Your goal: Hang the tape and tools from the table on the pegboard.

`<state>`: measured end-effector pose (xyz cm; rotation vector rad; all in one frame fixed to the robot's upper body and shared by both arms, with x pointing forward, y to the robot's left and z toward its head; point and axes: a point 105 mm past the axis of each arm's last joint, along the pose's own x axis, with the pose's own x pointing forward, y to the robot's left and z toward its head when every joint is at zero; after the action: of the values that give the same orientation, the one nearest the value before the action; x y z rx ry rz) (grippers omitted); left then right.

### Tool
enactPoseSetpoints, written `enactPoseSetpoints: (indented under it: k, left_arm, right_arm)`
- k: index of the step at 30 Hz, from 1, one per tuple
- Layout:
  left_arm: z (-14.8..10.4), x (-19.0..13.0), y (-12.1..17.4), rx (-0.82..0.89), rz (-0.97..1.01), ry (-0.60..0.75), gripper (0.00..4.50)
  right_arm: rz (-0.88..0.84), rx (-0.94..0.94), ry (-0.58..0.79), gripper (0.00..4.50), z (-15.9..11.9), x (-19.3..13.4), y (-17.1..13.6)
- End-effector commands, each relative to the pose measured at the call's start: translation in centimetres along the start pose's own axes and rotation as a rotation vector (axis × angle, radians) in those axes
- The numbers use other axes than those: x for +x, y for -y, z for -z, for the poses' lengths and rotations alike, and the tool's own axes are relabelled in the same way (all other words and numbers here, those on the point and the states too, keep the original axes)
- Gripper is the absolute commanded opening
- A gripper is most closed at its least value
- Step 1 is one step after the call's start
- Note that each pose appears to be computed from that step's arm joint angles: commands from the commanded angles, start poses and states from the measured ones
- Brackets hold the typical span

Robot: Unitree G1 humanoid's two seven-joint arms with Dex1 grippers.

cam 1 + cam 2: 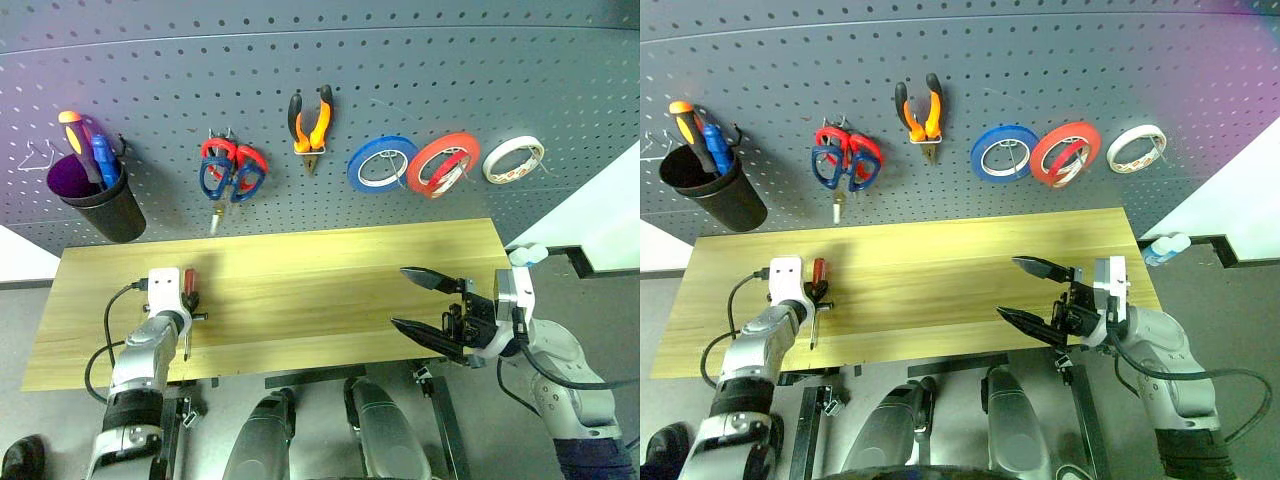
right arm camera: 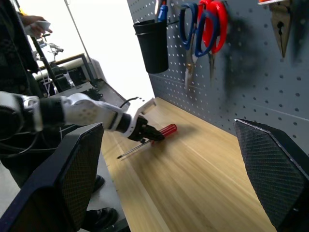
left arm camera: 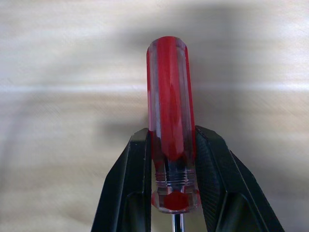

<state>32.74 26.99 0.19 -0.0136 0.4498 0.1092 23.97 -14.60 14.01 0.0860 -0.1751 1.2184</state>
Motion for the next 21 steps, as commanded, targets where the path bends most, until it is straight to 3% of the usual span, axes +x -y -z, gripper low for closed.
enactPoseSetpoints:
  k: [1, 6, 11, 21]
  left_arm:
    - [-2.2, -1.6, 0.4, 0.047, -0.003, 0.106, 0.88]
    - [-3.5, -3.9, 1.8, 0.106, 0.026, 0.184, 0.88]
    - [-3.0, -5.6, 3.1, 0.199, 0.082, 0.191, 0.88]
    - [-7.8, -10.6, 3.7, 0.329, 0.104, 0.559, 0.88]
  right_arm:
    - [-0.002, -0.028, 0.03, 4.5, -0.5, 0.3, 0.1]
    - [-0.005, -0.035, 0.036, 4.5, -0.3, 0.6, 0.5]
    - [-0.005, -0.044, 0.046, 4.5, -0.2, 0.9, 1.1]
    - [-0.011, -0.069, 0.061, 4.5, 0.1, 1.4, 2.6]
